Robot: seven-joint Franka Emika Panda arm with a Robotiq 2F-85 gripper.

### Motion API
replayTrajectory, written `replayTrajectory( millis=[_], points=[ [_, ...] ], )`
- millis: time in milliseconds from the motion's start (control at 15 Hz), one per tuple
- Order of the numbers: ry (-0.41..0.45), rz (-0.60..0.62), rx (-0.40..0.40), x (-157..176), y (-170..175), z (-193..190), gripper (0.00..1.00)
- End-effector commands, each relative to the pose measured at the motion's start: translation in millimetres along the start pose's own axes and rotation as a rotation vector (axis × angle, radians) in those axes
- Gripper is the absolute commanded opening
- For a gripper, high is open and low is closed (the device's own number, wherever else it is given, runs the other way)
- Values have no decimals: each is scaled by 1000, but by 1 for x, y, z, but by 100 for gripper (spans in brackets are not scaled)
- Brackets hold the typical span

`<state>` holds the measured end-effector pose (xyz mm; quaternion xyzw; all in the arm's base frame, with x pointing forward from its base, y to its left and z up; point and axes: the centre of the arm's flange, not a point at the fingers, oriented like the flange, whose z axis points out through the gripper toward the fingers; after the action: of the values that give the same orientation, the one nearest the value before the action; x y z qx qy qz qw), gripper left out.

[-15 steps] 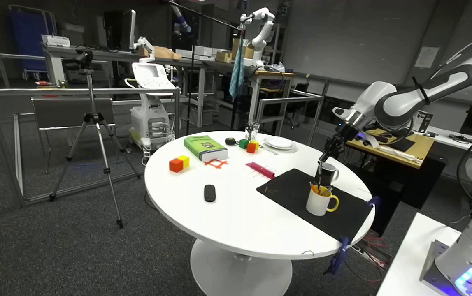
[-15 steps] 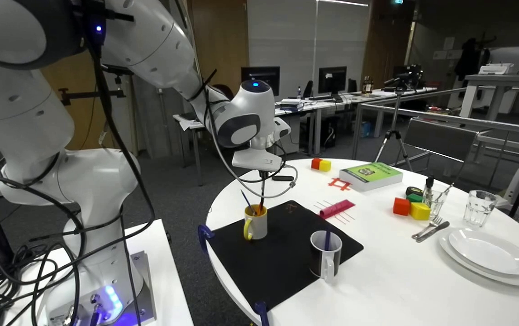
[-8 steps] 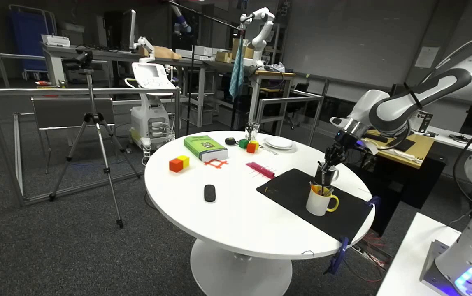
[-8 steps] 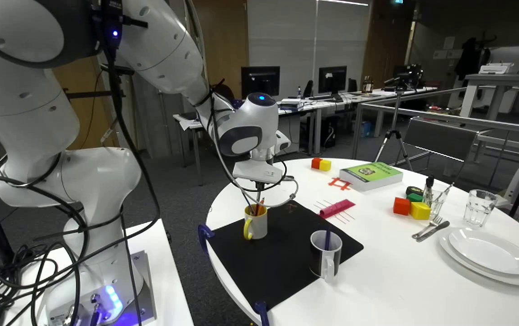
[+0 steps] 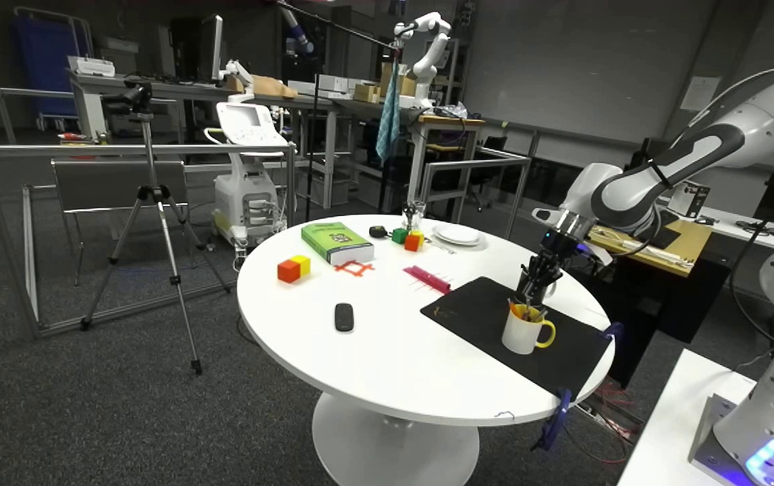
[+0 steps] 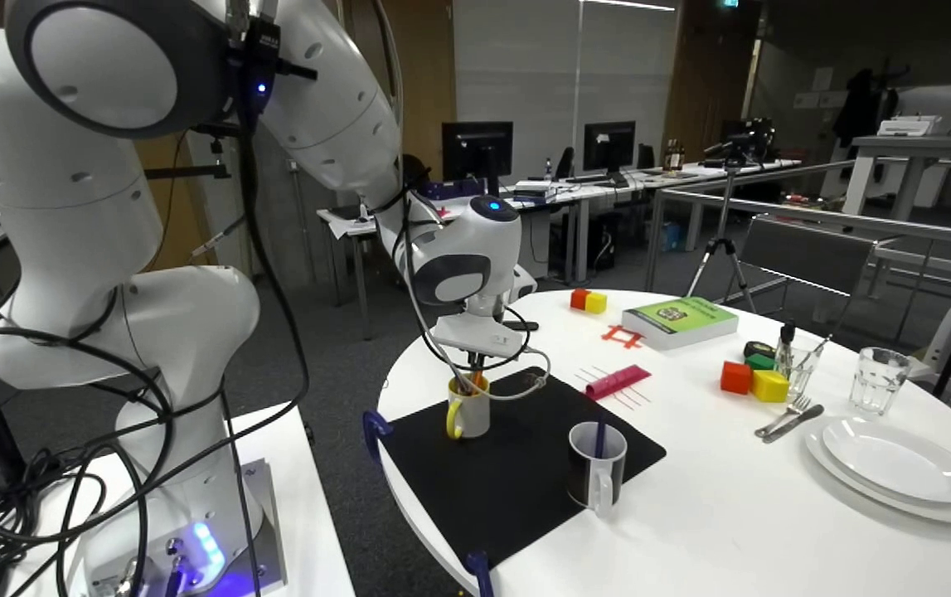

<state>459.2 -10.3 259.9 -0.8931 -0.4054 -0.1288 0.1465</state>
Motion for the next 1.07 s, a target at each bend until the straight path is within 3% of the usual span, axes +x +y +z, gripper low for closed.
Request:
replayTrajectory(
  millis=[0,200,533,1000],
  points=[
    [-23,-18,4,10,20,14,37],
    [-20,-12,-3,13,25,14,61],
    [40,-19,-113,14,37,-15,98],
    [66,21,-228,-6,73,-40,100]
  ],
)
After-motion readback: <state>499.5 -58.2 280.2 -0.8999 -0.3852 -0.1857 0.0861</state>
